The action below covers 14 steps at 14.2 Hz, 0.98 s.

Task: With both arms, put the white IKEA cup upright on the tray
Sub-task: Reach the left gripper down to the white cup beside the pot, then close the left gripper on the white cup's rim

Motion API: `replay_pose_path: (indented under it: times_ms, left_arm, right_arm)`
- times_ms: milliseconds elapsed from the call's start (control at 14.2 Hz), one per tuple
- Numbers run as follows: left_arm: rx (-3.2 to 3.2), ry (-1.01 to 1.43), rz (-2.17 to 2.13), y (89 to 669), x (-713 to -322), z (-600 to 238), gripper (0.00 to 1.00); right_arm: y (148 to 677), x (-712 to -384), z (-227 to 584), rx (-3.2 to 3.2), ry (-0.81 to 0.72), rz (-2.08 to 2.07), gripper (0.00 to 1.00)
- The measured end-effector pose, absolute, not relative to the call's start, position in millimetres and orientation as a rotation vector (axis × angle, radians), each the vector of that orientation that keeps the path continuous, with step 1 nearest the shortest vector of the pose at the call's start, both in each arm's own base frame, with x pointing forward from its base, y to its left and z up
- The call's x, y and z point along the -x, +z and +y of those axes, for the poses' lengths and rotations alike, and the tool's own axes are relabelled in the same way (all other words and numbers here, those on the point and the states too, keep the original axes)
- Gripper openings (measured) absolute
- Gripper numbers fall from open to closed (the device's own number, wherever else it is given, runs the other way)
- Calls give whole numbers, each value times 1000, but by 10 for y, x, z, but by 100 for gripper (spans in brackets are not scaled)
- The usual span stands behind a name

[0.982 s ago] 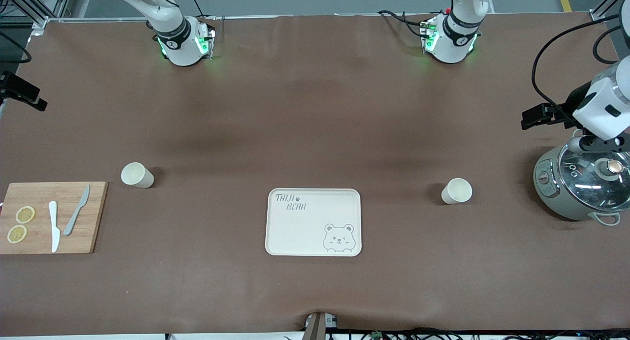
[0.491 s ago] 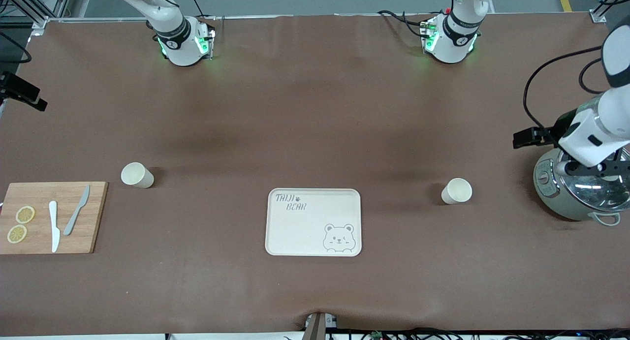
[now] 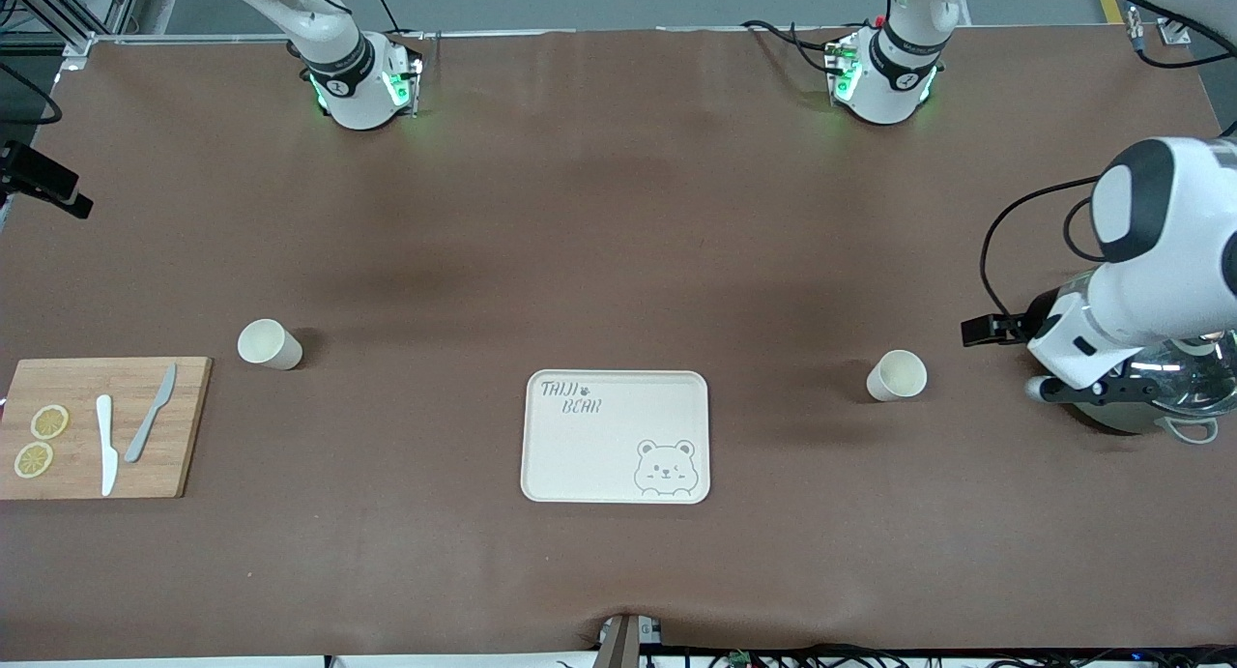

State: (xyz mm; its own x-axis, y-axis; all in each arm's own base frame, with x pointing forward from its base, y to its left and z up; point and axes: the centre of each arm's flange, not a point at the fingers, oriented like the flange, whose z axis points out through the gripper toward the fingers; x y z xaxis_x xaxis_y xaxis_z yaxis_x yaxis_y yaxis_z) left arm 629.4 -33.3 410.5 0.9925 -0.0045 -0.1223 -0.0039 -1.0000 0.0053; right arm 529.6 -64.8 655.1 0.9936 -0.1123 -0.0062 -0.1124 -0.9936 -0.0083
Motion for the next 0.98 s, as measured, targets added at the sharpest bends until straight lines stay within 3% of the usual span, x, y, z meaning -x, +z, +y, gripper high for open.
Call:
replay_pose_path:
  times_ms: [421,632,702,772,982]
  left_arm:
    - [-3124,-120,-11,3353,-6153,-368,100]
    - [-3117,-105,-11,3110,-6164,-375,91]
    - [-3114,-89,-10,3028,-6171,-378,79]
    - [-3111,-81,-10,2935,-6168,-382,75]
    - [-3103,-96,-9,2661,-6159,-389,73]
  right_arm:
    - [6549,-5297,-648,3128,10,176,100]
    - [6549,-5297,-648,3128,10,176,100]
    - [6549,-5297,-648,3128,10,176,100]
    - [6549,-5297,-648,3128,10,176,100]
    - [6548,-5297,-648,3128,10,176,100]
